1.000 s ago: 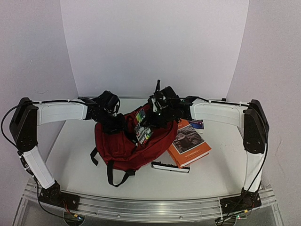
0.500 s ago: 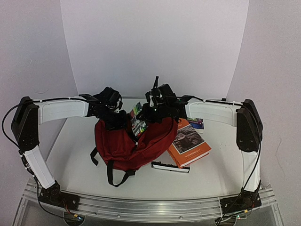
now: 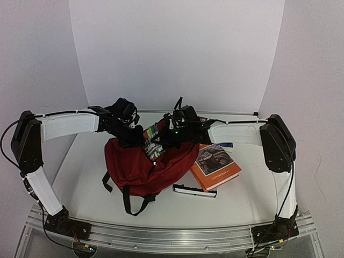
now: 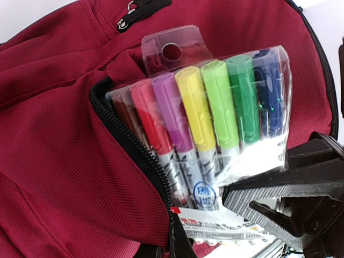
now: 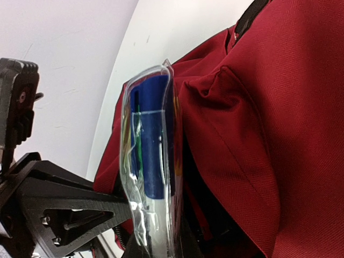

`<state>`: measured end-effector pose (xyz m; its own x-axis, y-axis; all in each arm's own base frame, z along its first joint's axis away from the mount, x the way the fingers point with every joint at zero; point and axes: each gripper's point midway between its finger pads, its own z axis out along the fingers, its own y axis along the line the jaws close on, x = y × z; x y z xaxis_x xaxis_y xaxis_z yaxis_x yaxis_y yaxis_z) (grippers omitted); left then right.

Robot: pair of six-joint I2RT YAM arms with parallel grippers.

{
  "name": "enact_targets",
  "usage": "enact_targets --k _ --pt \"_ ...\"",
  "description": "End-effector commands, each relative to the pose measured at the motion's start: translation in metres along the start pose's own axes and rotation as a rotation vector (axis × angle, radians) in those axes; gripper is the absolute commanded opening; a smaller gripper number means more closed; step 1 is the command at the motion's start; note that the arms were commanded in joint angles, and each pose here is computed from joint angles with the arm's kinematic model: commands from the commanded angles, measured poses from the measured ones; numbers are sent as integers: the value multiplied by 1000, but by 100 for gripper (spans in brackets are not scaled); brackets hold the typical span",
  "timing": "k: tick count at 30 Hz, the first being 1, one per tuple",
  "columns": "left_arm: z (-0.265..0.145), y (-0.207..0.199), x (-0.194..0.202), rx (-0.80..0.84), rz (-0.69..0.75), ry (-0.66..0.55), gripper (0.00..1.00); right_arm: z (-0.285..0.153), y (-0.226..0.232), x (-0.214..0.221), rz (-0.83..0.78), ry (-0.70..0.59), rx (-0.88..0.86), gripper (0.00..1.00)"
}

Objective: Pack the student bag
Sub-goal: Place the stationery in the student bag.

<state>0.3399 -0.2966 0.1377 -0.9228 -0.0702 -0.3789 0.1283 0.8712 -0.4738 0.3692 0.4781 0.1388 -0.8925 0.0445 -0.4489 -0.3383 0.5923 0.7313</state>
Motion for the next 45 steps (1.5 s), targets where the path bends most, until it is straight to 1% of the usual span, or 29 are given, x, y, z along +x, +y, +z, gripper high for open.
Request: enact_targets --k 1,5,8,12,18,23,25,28,30,31,33,35,37,40,41,43,45 --pt "-44 -30 -40 101 24 -132 0 4 40 13 -2 51 -166 0" --pt "-48 -20 -47 87 -3 -156 0 10 40 29 23 110 -186 0" --pt "-50 -11 -52 76 -24 -168 0 14 41 37 22 125 -182 0" --pt "-51 -15 -52 119 2 -179 0 25 36 51 32 165 -177 0" --pt "-45 -25 -44 181 41 -129 0 48 35 69 32 211 -183 0" --pt "-46 -33 -39 238 55 -115 0 62 43 70 8 211 -199 0" --pt "-47 -32 -37 236 53 -115 0 70 37 70 13 208 -180 0" --pt "-47 -20 -35 190 23 -113 0 77 20 72 12 196 -123 0" --pt "-47 -5 -34 153 -23 -102 6 77 13 73 4 189 -90 6" --pt "-47 3 -32 138 -51 -95 13 77 9 73 -3 184 -72 10" --pt "-49 21 -32 125 -103 -92 21 74 5 70 -22 168 -41 19" --pt "-54 39 -30 113 -152 -92 33 71 7 65 -41 149 -30 23" --pt "-60 53 -28 103 -191 -97 43 70 12 62 -52 143 -42 17" --pt "-70 79 -29 68 -253 -116 52 70 23 61 -58 163 -85 2" --pt "-73 89 -29 53 -273 -123 55 70 27 62 -57 175 -101 0" --pt "-77 110 -27 14 -313 -141 61 69 34 64 -56 193 -130 0" --pt "-79 136 -22 -42 -360 -158 63 65 44 64 -48 212 -166 0"
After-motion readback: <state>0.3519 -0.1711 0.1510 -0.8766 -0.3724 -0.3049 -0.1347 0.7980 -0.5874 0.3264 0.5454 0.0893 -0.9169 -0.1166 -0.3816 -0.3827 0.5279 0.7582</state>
